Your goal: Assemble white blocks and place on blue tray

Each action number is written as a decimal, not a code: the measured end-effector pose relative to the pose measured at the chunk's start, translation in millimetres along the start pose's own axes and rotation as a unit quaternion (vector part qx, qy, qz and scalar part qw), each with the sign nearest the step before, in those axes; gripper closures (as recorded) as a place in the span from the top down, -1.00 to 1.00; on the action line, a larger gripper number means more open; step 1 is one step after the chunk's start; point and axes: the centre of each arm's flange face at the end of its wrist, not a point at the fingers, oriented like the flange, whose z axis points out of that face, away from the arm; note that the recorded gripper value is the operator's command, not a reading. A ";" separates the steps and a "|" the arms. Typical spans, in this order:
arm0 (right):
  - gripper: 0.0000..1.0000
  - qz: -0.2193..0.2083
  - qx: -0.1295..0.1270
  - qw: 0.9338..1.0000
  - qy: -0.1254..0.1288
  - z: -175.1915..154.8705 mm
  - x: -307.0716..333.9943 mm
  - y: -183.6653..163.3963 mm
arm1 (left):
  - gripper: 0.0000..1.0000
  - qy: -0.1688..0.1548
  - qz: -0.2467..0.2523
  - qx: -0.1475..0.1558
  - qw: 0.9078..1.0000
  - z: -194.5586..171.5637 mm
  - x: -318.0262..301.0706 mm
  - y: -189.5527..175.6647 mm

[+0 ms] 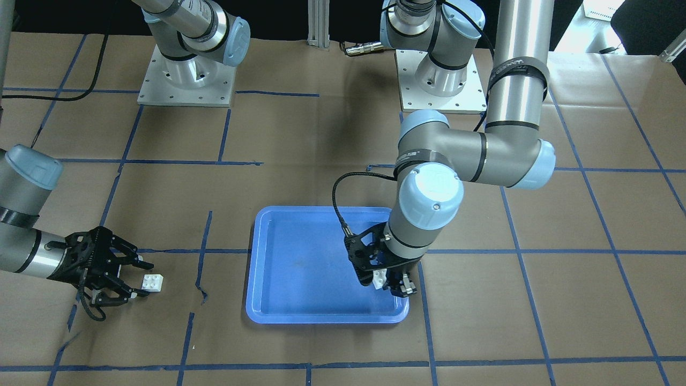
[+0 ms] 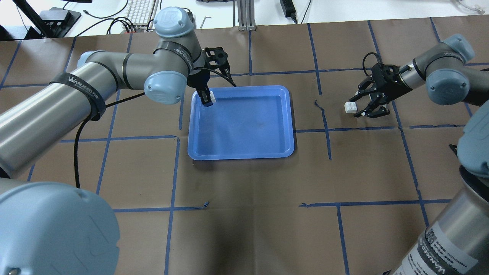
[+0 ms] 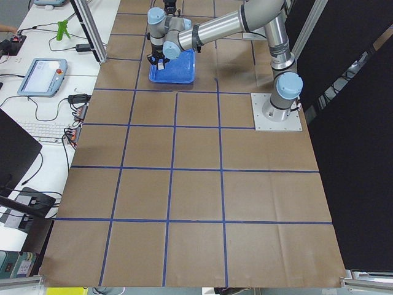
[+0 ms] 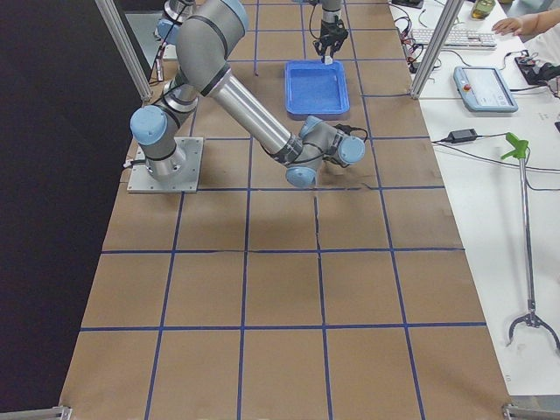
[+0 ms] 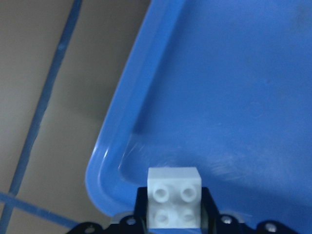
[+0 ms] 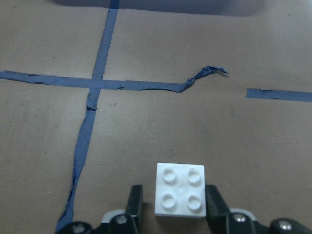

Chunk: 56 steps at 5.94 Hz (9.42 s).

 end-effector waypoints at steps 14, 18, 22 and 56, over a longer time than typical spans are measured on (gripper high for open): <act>-0.51 0.025 0.024 0.999 0.013 -20.0 -46.9 -174.9 | 0.99 0.050 0.049 -0.009 0.997 -166.0 64.6 16.2; -0.51 0.064 0.037 0.994 0.080 103.1 -64.2 -279.8 | 0.99 0.045 -0.048 0.006 0.998 -259.3 103.4 54.3; -0.51 0.068 0.043 0.992 0.094 176.7 -63.1 -271.8 | 0.99 -0.012 -0.467 -0.022 0.884 -289.9 112.2 84.0; 0.99 0.107 -0.041 0.988 0.100 163.0 -53.1 -304.7 | 0.99 -0.013 -0.641 -0.021 0.767 -290.3 111.1 116.2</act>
